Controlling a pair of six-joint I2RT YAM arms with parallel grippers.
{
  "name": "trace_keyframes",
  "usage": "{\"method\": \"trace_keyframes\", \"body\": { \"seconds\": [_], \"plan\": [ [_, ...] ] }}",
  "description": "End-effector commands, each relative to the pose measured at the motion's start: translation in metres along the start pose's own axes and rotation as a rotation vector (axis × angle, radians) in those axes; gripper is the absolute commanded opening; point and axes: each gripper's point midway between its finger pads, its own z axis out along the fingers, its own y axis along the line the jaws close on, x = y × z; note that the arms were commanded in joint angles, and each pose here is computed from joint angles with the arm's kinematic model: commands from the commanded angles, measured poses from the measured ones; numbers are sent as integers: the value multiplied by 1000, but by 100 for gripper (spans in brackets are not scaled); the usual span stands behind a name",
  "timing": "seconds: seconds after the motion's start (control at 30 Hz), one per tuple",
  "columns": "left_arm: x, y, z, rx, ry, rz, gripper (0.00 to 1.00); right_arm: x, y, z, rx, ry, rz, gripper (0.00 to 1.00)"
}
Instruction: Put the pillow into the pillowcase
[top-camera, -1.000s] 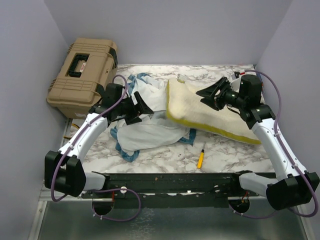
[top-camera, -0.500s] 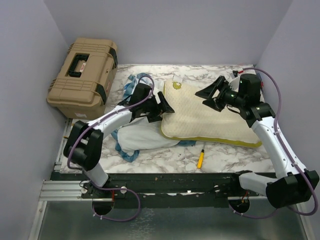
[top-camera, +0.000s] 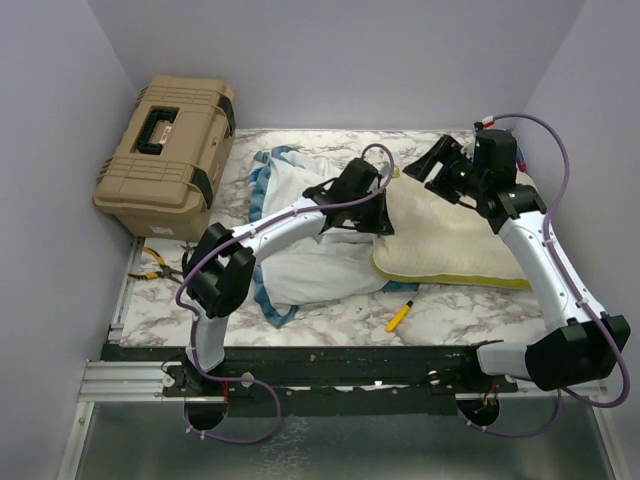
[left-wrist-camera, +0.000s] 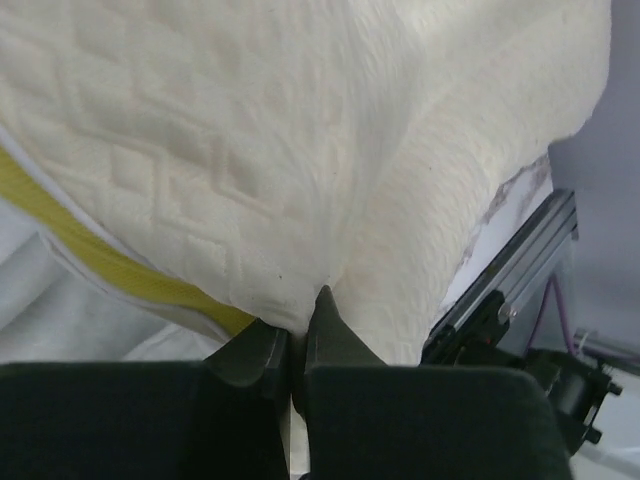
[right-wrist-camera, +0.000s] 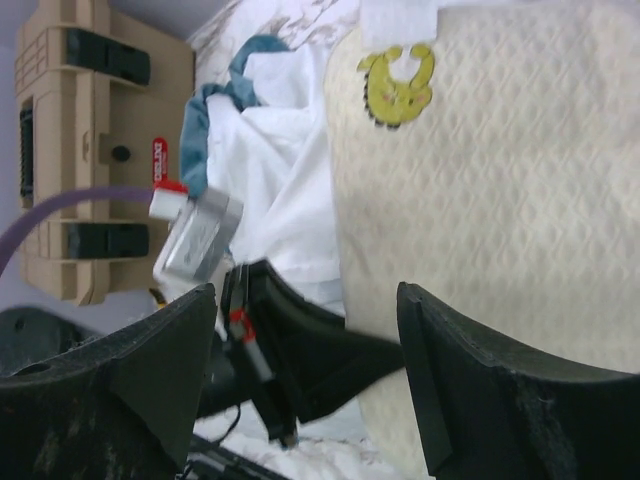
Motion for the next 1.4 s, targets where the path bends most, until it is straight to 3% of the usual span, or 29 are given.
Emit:
{"method": "trace_keyframes", "body": {
  "seconds": [0.0, 0.17, 0.3, 0.33, 0.4, 0.43, 0.5, 0.73, 0.93, 1.0, 1.13, 1.37],
  "plan": [
    [17, 5, -25, -61, 50, 210, 0, -35, -8, 4, 51, -143, -92, 78],
    [18, 46, -71, -206, 77, 344, 0, -35, 5, 23, -26, -79, -159, 79],
    [-5, 95, -100, -285, 38, 240, 0, -25, 16, 46, -135, 14, -214, 79],
    [-11, 100, -105, -269, 29, 204, 6, -23, 18, 51, -153, 26, -224, 79],
    [-20, 100, -113, -238, 13, 163, 50, -21, 19, 59, -183, 34, -235, 79],
    [-24, 97, -118, -237, -5, 162, 61, -21, 18, 62, -186, 30, -242, 79],
    [-30, 92, -127, -244, -44, 156, 72, -21, 19, 67, -208, 25, -260, 79],
    [-27, 97, -169, -329, -168, 108, 84, -27, 24, 81, -265, 4, -360, 77],
    [-17, 100, -207, -350, -285, 35, 97, -20, 23, 112, -331, 79, -426, 76],
    [-11, 98, -214, -337, -299, 22, 97, -15, 22, 125, -356, 122, -436, 77],
    [5, 101, -221, -326, -305, -11, 98, -5, 14, 153, -387, 203, -436, 87],
    [26, 108, -222, -317, -283, -50, 98, 16, -2, 200, -388, 329, -454, 88]
  ]
}}
